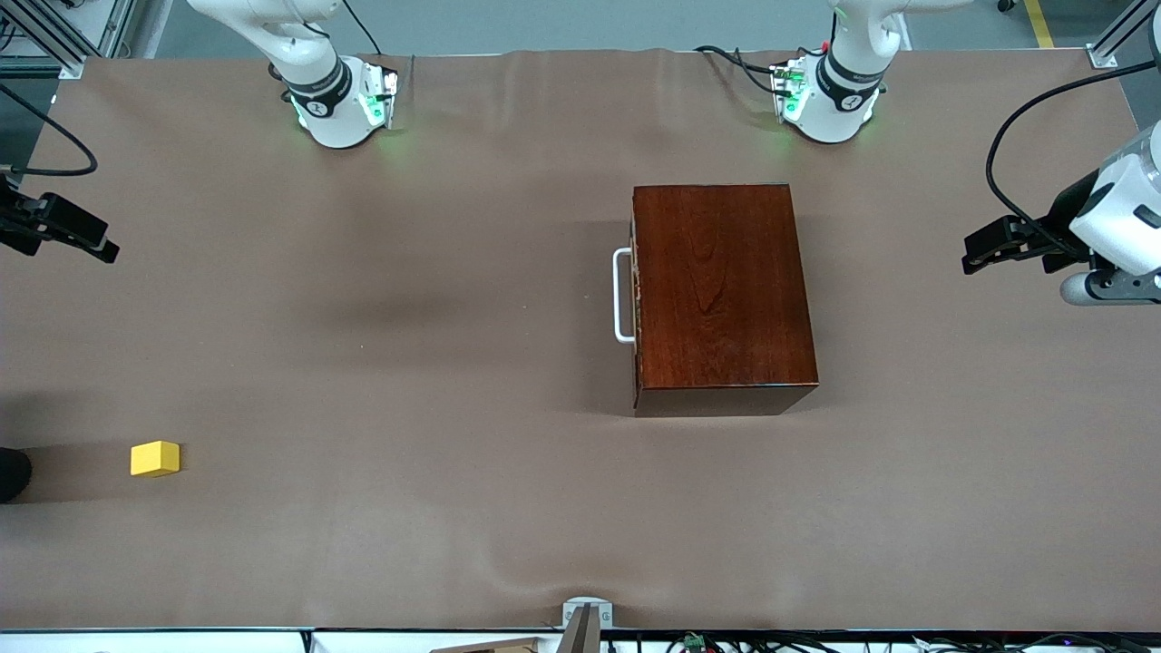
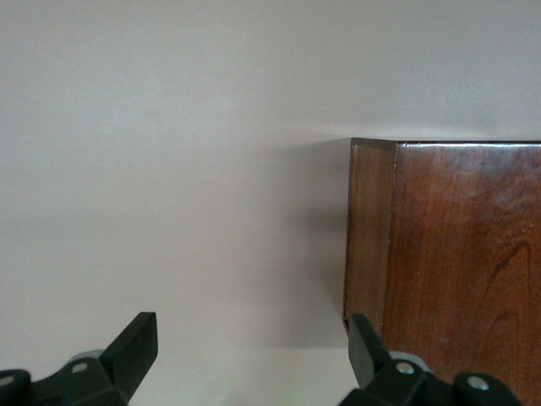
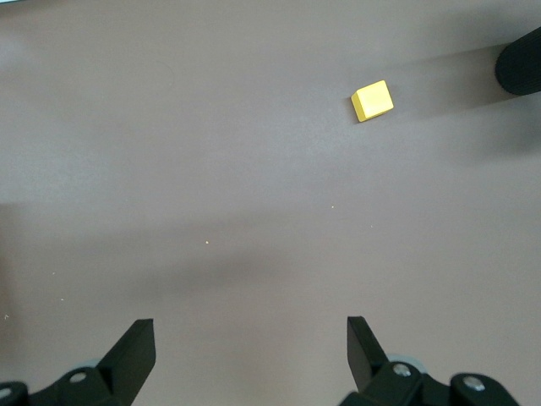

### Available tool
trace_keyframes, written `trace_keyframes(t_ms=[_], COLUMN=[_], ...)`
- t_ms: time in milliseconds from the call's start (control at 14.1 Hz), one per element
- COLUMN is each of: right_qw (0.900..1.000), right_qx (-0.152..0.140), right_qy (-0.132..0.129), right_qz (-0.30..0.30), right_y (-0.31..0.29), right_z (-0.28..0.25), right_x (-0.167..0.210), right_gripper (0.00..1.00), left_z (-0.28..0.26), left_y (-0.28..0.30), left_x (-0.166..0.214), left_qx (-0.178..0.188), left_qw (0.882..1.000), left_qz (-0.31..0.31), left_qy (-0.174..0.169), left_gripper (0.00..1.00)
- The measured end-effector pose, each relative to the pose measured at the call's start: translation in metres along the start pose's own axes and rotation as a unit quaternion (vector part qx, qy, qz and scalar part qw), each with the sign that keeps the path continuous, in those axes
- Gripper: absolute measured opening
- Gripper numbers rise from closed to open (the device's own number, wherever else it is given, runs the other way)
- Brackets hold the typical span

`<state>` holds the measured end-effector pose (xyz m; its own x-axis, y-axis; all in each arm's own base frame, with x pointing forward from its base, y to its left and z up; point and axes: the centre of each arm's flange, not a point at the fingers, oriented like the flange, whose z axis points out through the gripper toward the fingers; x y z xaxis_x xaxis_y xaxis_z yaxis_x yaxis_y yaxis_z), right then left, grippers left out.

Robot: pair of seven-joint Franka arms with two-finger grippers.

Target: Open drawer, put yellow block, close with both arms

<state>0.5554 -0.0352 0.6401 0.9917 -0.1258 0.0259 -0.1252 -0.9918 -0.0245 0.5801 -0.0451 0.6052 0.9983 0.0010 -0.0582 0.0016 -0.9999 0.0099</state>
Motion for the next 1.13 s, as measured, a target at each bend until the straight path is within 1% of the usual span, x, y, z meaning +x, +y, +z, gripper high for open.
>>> trace_keyframes(t_ms=[707,1131], right_qw=[1.000,1.000], right_qx=[0.000,0.000], right_qy=[0.000,0.000], right_qz=[0.000,0.000], right_y=[0.000,0.000], right_z=[0.000,0.000], right_x=[0.000,0.000], right_gripper=[1.00,1.00], left_z=[0.008,0.008], left_y=[0.002,0.018], left_x=[0.000,-0.002], left_qx=[0.000,0.000], left_qw=[1.000,0.999], left_qz=[0.001,-0.034], left_qy=[0.001,0.001], left_gripper=[1.00,1.00])
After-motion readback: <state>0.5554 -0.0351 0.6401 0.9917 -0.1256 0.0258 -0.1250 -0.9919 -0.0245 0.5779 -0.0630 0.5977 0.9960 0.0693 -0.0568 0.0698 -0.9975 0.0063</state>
